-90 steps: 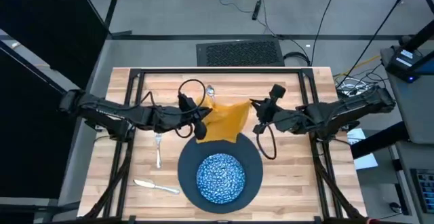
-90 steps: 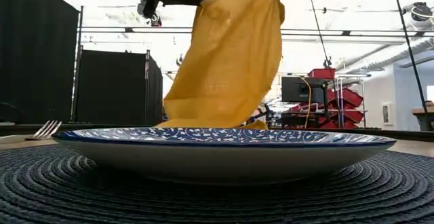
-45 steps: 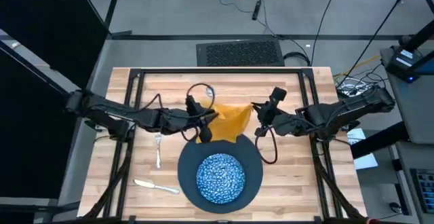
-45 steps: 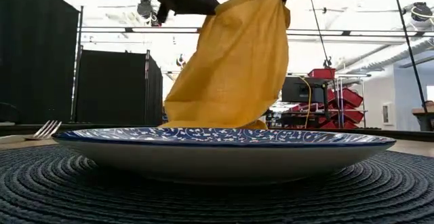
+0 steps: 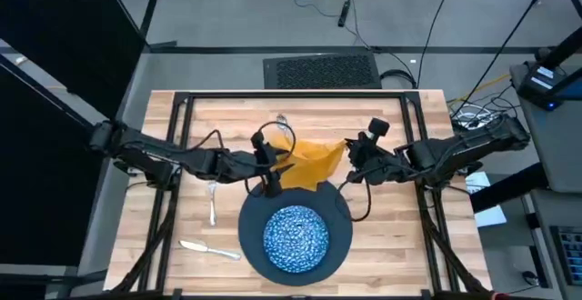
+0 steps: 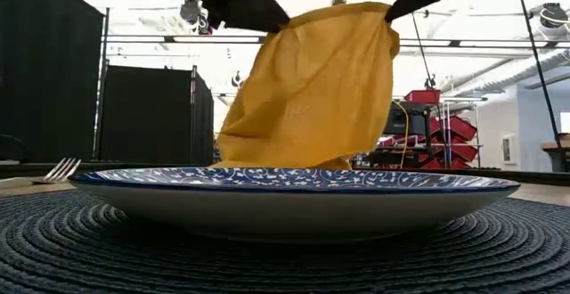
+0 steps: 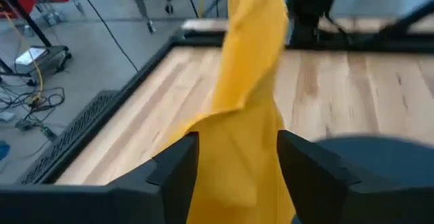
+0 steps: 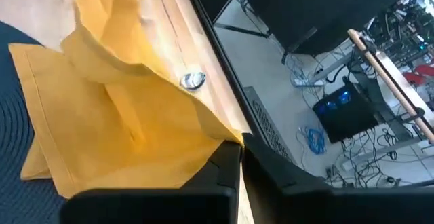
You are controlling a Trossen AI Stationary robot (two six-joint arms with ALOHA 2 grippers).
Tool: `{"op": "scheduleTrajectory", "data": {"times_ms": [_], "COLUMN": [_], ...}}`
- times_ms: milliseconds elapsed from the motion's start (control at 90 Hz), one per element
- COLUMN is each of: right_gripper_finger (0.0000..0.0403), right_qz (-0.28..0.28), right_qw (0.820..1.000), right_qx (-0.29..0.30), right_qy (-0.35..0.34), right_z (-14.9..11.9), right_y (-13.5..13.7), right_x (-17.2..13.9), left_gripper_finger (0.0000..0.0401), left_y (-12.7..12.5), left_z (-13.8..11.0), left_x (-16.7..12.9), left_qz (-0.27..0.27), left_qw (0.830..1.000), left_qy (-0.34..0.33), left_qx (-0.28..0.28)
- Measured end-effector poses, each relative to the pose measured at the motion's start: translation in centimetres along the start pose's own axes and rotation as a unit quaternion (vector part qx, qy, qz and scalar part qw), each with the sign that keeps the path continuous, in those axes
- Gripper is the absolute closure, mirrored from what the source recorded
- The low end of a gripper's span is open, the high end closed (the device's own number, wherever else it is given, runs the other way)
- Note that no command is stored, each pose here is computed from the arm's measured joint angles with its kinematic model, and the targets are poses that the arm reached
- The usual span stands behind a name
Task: Set table place
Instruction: Fold the yellow table napkin
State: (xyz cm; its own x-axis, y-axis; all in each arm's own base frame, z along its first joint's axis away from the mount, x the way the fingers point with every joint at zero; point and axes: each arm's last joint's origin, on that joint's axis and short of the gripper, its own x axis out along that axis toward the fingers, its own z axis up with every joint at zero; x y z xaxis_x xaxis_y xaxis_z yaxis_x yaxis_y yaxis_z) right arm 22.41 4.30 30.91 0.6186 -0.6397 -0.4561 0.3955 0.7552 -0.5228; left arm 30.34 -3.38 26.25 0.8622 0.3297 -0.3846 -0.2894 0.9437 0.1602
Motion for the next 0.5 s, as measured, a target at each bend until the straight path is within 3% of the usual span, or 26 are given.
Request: {"op": "scheduleTrajectory", "data": {"times_ms": [200, 500], "right_gripper_finger": [0.0403, 0.0403], "right_qz": [-0.001, -0.002], "right_qw": [1.000, 1.000], "right_qx": [-0.003, -0.005], "right_qy": [0.001, 0.001], "right_z": [0.0, 0.0], "right_y": [0.0, 0.0], "right_x": [0.0, 0.0], "left_gripper_finger": [0.0211, 0.0211], "left_y": [-0.5, -1.1], "left_z": [-0.6, -3.4], "left_x": [0.0, 1.1], "left_qz": [-0.002, 0.006], "left_qw": [1.000, 0.992], "left_qy": [0.025, 0.123], "left_qx": [0.016, 0.018]}}
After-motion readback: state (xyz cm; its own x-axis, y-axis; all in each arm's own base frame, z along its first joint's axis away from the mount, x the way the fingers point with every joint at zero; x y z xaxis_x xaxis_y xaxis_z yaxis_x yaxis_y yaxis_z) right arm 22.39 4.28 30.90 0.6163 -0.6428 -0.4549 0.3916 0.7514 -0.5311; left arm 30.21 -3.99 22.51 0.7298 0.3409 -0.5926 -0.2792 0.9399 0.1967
